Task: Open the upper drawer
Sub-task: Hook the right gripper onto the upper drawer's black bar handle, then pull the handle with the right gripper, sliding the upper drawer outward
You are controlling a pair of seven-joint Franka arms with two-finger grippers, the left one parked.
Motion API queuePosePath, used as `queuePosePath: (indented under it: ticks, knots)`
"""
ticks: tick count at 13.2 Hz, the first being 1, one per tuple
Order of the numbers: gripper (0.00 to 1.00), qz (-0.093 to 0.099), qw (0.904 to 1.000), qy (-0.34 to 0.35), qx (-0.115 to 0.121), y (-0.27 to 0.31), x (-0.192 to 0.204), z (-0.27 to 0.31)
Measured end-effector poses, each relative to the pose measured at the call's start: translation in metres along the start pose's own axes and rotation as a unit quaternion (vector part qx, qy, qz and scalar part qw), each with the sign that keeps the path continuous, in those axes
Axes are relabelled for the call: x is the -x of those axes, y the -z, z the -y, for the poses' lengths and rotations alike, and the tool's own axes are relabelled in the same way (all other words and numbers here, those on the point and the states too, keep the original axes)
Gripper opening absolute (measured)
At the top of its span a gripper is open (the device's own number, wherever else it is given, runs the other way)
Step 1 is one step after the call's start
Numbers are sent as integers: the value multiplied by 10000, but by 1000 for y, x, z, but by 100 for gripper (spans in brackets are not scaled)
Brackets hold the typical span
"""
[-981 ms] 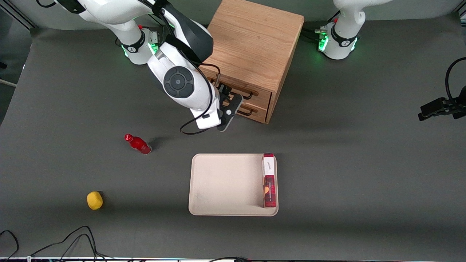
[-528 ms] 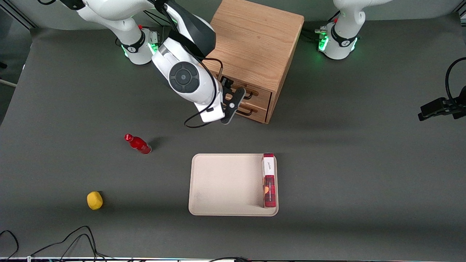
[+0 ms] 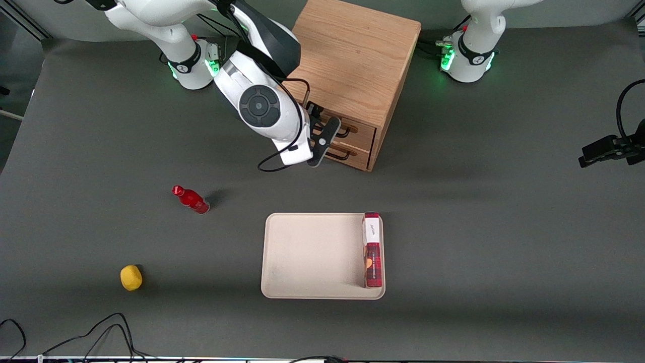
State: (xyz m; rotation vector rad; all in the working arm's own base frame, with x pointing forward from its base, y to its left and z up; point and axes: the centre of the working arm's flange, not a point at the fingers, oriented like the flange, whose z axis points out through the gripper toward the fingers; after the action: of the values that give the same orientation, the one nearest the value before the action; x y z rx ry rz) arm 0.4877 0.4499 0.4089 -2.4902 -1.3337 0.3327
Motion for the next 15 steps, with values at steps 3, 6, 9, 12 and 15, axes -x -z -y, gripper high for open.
queuePosePath:
  ticks: [3, 6, 9, 12, 15]
  knots:
    - [100, -59, 10000, -20, 10, 1, 0, -3]
    - [100, -126, 9999, -36, 28, -2, -1, -5]
    - [100, -178, 9998, -55, 42, -5, -2, -7]
    - [100, -198, 9998, -68, 37, -10, -3, -10]
    - [100, -221, 9997, -73, 46, -11, -4, -11]
